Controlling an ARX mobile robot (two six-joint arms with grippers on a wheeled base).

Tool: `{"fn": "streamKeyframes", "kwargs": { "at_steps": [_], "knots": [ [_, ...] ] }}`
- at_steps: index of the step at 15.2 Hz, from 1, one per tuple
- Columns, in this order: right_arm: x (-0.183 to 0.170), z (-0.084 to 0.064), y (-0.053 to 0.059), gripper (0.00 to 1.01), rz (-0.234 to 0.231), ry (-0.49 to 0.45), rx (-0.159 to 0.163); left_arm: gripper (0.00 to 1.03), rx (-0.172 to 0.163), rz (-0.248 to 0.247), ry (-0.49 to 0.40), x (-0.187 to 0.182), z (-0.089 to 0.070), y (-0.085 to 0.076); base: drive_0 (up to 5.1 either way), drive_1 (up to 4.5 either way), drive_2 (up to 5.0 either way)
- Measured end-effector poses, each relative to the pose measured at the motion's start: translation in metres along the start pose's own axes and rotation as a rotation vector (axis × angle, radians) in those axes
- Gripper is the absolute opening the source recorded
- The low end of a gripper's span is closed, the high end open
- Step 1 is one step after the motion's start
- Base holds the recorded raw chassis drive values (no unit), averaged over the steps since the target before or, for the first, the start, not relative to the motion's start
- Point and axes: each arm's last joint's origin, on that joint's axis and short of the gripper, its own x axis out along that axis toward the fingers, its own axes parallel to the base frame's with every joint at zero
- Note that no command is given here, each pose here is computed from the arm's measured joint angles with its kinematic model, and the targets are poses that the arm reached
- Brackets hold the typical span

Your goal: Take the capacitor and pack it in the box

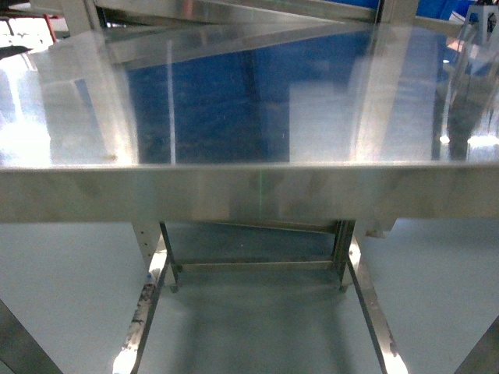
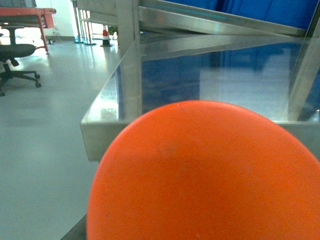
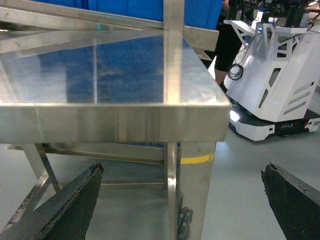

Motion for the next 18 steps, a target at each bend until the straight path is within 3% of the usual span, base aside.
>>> {"fn": "streamKeyframes", "kwargs": {
  "at_steps": [18],
  "knots": [
    [0.0,0.0,0.0,0.98,0.001,0.0,-0.001,0.44,0.0,0.0,0.002,0.0,-0.0002,0.0,0.0,0.0,0.0]
  ]
}}
